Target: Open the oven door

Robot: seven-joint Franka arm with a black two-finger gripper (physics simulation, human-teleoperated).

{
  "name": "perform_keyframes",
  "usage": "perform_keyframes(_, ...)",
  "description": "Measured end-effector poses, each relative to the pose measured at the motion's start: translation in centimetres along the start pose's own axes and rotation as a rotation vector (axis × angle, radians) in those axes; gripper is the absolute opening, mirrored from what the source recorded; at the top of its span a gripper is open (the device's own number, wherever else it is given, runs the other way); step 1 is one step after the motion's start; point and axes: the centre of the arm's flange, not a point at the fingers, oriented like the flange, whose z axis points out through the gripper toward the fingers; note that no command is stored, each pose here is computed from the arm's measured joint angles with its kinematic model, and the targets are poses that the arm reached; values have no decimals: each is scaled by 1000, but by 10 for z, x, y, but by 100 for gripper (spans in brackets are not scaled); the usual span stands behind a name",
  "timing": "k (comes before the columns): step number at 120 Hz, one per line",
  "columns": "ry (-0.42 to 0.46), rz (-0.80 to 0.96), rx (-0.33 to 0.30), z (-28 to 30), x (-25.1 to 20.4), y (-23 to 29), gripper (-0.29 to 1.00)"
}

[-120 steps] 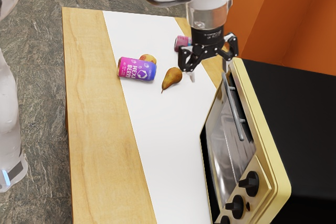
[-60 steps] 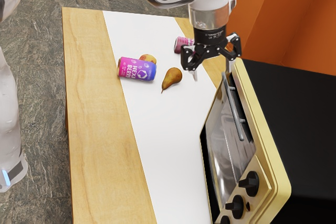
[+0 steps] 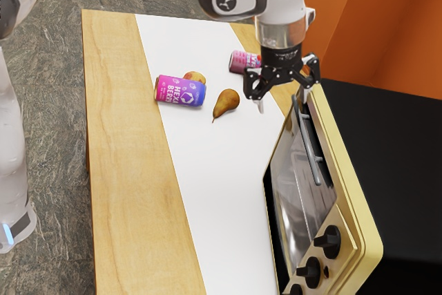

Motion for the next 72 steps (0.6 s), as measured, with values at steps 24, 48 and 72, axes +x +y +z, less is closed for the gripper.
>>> perform_keyframes(24,-13,-1,16,11,3,1,70)
perform_keyframes(48,-17,3,20,14,4,0,70)
perform_keyframes(72,-14,1,17,17,5,-11,70)
